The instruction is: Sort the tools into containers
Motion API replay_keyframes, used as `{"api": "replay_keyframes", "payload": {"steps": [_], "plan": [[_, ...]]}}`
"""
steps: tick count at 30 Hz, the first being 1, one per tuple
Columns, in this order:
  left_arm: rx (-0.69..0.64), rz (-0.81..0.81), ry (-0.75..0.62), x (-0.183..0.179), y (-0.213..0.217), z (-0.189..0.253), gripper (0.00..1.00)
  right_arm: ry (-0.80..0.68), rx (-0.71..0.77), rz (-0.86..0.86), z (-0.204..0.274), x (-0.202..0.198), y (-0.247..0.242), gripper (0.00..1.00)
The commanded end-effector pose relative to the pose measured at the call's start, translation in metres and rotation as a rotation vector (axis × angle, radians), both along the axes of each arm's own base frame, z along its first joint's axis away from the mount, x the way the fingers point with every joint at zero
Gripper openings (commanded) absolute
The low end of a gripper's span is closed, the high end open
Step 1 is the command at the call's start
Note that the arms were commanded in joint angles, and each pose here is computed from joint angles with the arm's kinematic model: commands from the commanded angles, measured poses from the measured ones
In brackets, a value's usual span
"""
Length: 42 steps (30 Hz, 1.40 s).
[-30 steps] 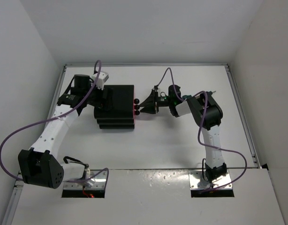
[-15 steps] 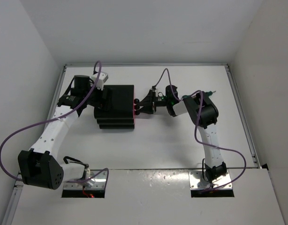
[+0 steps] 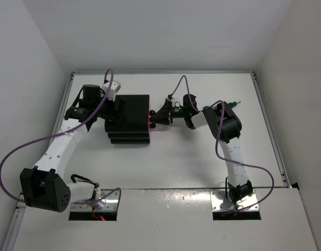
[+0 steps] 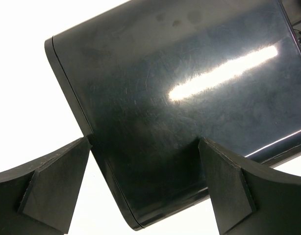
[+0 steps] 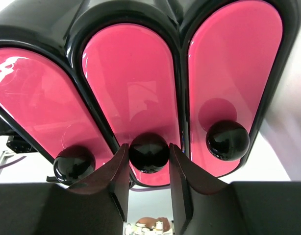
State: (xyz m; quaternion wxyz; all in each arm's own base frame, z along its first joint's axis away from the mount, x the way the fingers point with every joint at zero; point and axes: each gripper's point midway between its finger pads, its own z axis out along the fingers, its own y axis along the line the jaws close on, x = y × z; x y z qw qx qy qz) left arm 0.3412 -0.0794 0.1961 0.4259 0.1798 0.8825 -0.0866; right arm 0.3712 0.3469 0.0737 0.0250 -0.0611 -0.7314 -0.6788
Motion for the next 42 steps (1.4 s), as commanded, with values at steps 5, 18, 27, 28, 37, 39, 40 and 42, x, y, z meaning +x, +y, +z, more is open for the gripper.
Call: {"api": "replay_keyframes", "payload": {"steps": [5,18,27,28,37,39,40,42], "plan": [[0.005,0.022,0.071,-0.014,0.0,-0.019,0.99,-0.08,0.027,0.002,0.009,0.001,-0.004,0.12],[0.015,0.062,0.063,-0.011,0.006,-0.021,0.99,-0.081,0.016,-0.067,0.009,0.0,-0.064,0.09],[0.015,0.062,0.063,-0.011,0.006,-0.021,0.99,-0.052,0.001,-0.093,-0.004,-0.006,-0.089,0.09],[0.015,0.062,0.063,-0.011,0.006,-0.021,0.99,-0.052,0.001,-0.093,-0.004,-0.006,-0.089,0.09],[0.015,0.062,0.063,-0.011,0.006,-0.021,0.99,-0.029,-0.029,-0.113,-0.018,-0.003,-0.1,0.09],[0.015,0.062,0.063,-0.011,0.006,-0.021,0.99,-0.041,-0.033,-0.122,-0.018,0.002,-0.104,0.09],[0.015,0.062,0.063,-0.011,0.006,-0.021,0.99,-0.03,-0.036,-0.122,-0.019,0.001,-0.104,0.09],[0.015,0.062,0.063,-0.011,0.006,-0.021,0.99,-0.038,-0.034,-0.123,-0.019,0.002,-0.108,0.08]]}}
